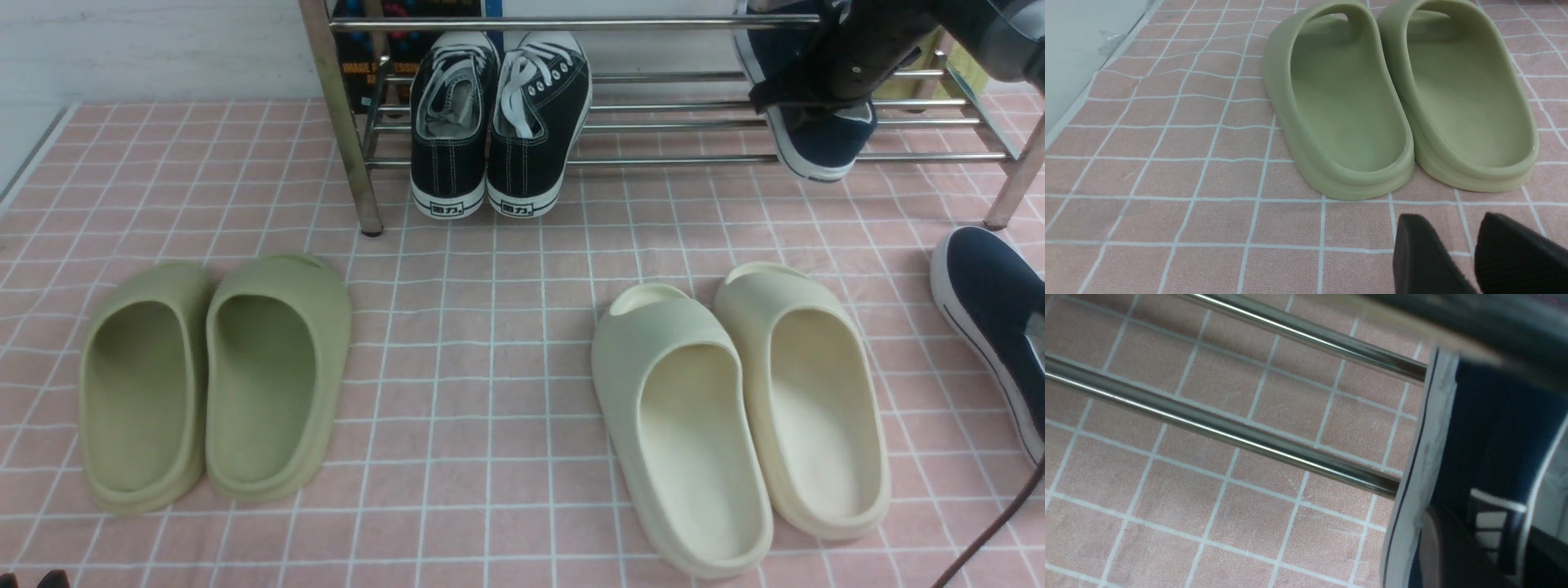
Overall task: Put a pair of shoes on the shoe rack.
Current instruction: Use the right arm to put a shoe into the shoe rack, then use the right arm to grab the shoe closest to it
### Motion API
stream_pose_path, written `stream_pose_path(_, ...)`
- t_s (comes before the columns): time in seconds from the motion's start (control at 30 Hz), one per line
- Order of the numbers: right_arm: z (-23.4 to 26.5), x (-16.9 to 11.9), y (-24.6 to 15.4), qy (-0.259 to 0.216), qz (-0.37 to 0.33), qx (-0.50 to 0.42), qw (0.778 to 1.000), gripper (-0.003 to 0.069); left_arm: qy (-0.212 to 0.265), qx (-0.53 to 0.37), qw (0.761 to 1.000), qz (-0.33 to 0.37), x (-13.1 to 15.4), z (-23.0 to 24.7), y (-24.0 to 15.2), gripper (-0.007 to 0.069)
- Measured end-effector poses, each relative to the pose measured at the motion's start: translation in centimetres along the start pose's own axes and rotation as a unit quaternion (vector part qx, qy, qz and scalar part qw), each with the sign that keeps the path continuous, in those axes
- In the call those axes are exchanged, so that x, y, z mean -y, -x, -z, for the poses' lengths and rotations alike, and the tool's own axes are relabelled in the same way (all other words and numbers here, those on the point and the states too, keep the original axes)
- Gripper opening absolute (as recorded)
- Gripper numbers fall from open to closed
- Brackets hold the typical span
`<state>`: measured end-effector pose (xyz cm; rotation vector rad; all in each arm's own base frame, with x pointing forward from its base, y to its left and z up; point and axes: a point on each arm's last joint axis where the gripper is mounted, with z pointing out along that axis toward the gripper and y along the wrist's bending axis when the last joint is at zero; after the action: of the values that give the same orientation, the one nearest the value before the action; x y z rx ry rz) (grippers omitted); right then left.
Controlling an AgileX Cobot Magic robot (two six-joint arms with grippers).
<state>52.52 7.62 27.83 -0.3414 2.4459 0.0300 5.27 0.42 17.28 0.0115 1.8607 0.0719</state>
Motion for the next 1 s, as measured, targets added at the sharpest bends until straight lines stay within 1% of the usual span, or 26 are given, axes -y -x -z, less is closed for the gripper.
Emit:
stream_pose_path(0.03, 0.1, 0.0, 0.1, 0.000, -0.003, 0.001, 1.000, 0.0213, 0.000, 0.000, 1.000, 0.000, 0.0, 0.0, 0.0, 0.0240)
stream_pose_path(0.13, 1.3, -0.1, 0.1, 0.004, -0.010, -0.012, 1.000, 0.0357, 0.000, 0.000, 1.000, 0.000, 0.0, 0.0, 0.0, 0.0240)
stream_pose_path(0.17, 1.4, -0.1, 0.0, 0.005, -0.010, -0.017, 1.000, 0.0357, 0.000, 0.000, 1.000, 0.000, 0.0, 0.0, 0.0, 0.0240)
stream_pose_path(0.2, 2.5, -0.2, 0.0, 0.007, -0.011, -0.032, 0.999, 0.0421, 0.000, 0.000, 1.000, 0.000, 0.0, 0.0, 0.0, 0.0240)
stream_pose_path(0.27, 4.7, -0.1, 0.1, 0.003, -0.007, -0.046, 0.999, 0.0487, 0.000, 0.000, 1.000, 0.000, 0.0, 0.0, 0.0, 0.0240)
stream_pose_path(0.33, 5.6, 0.0, 0.1, -0.004, -0.004, -0.046, 0.999, 0.0504, 0.000, 0.000, 1.000, 0.000, 0.0, 0.0, 0.0, 0.0240)
stream_pose_path(0.37, 7.5, 0.2, 0.1, -0.016, -0.002, -0.043, 0.999, 0.0519, 0.000, 0.000, 1.000, 0.000, 0.0, 0.0, 0.0, 0.0240)
stream_pose_path(0.4, 7.3, 0.2, 0.0, -0.017, -0.002, -0.047, 0.999, 0.0521, 0.000, 0.000, 1.000, 0.000, 0.0, 0.0, 0.0, 0.0240)
stream_pose_path(0.5, 10.6, 0.5, -1.7, -0.032, -0.007, -0.071, 0.997, 0.0525, 0.000, 0.000, 1.000, -0.001, 0.0, 0.0, 0.0, 0.0240)
stream_pose_path(0.53, 10.4, 0.6, -2.2, -0.031, -0.007, -0.081, 0.996, 0.0525, 0.000, 0.000, 1.000, -0.001, 0.0, 0.0, 0.0, 0.0240)
stream_pose_path(0.57, 11.4, 0.7, -3.9, -0.032, -0.013, -0.106, 0.994, 0.0521, 0.000, 0.000, 1.000, -0.001, 0.0, 0.0, 0.0, 0.0240)
stream_pose_path(0.63, 12.1, 0.9, -5.4, -0.032, -0.021, -0.127, 0.991, 0.0515, 0.001, 0.000, 1.000, -0.001, 0.0, 0.0, 0.0, 0.0240)
stream_pose_path(0.7, 13.3, 1.5, -8.9, -0.036, -0.049, -0.170, 0.984, 0.0501, 0.001, 0.000, 1.000, -0.001, 0.0, 0.0, 0.0, 0.0240)
stream_pose_path(0.73, 13.1, 1.6, -9.6, -0.036, -0.053, -0.183, 0.981, 0.0498, 0.001, 0.000, 1.000, -0.001, 0.0, 0.0, 0.0, 0.0240)
stream_pose_path(0.77, 13.3, 2.1, -12.4, -0.040, -0.075, -0.209, 0.974, 0.0486, 0.001, 0.000, 1.000, -0.002, 0.0, 0.0, 0.0, 0.0240)
stream_pose_path(0.87, 13.0, 3.0, -16.1, -0.050, -0.109, -0.232, 0.965, 0.0467, 0.001, 0.000, 1.000, -0.002, 0.0, 0.0, 0.0, 0.0240)
stream_pose_path(0.9, 12.8, 3.3, -17.2, -0.051, -0.115, -0.237, 0.963, 0.0461, 0.001, 0.000, 1.000, -0.002, 0.0, 0.0, 0.0, 0.0240)
stream_pose_path(0.93, 12.7, 3.3, -17.3, -0.052, -0.116, -0.236, 0.963, 0.0460, 0.001, 0.000, 1.000, -0.002, 0.0, 0.0, 0.0, 0.0240)
stream_pose_path(1.0, 11.6, 4.0, -19.8, -0.057, -0.135, -0.249, 0.957, 0.0445, 0.001, 0.000, 1.000, -0.002, 0.0, 0.0, 0.0, 0.0240)
